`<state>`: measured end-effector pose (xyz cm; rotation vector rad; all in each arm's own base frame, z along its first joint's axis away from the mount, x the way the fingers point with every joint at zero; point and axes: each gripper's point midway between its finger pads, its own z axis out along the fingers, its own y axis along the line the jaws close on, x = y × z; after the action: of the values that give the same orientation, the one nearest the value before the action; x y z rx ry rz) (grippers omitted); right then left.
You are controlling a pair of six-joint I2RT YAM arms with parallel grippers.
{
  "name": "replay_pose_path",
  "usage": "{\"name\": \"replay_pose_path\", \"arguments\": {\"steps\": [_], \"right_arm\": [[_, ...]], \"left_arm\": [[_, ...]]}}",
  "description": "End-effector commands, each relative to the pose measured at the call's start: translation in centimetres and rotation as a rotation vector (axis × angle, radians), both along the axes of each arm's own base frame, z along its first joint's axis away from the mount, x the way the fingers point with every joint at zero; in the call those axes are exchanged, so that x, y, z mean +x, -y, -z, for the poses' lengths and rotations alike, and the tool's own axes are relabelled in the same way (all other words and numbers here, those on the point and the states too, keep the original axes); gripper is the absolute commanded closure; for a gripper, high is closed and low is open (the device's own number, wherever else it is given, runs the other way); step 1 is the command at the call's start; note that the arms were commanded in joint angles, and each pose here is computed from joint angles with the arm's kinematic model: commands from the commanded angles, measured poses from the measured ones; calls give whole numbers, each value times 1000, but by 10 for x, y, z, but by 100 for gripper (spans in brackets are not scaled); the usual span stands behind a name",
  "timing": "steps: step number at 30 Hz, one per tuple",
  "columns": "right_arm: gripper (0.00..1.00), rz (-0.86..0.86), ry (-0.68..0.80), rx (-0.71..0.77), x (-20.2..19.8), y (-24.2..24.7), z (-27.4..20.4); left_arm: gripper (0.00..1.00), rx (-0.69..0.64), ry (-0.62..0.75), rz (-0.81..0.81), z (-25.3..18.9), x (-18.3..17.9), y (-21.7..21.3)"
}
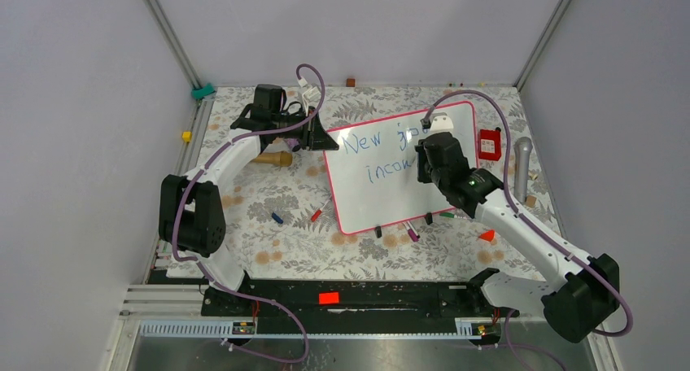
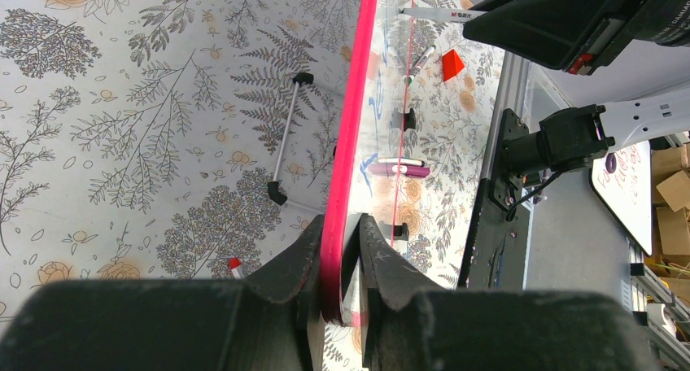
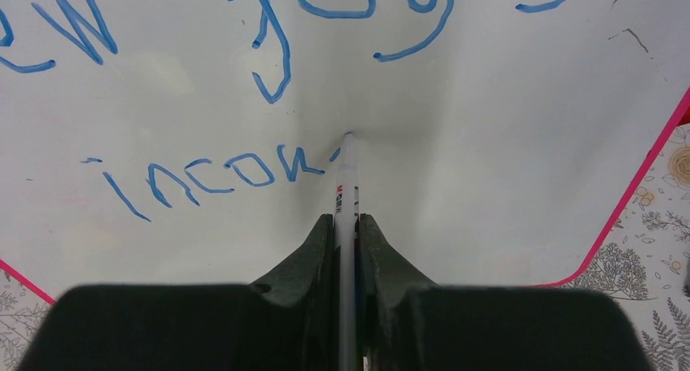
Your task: Write a sentence on the whiteboard
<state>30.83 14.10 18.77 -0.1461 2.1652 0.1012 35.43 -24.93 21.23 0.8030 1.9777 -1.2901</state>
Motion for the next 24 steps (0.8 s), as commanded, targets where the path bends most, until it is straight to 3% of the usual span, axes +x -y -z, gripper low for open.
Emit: {"name": "replay_pose_path", "arguments": {"steps": [1, 15, 16, 18, 24], "right_arm": [[100, 18, 59, 23, 15, -2, -23], [100, 14, -8, 33, -2, 2, 6], [100, 13, 42, 69, -9, 6, -12], [100, 17, -33, 28, -10, 6, 16], [100, 23, -41, 19, -14, 10, 24]], "left_arm": [[88, 95, 176, -34, 6, 21, 1], [88, 92, 178, -33, 4, 21, 1], [88, 90, 178, -32, 4, 20, 1], [88, 92, 180, -34, 4, 21, 1], [88, 91, 184, -33, 2, 20, 1]]}}
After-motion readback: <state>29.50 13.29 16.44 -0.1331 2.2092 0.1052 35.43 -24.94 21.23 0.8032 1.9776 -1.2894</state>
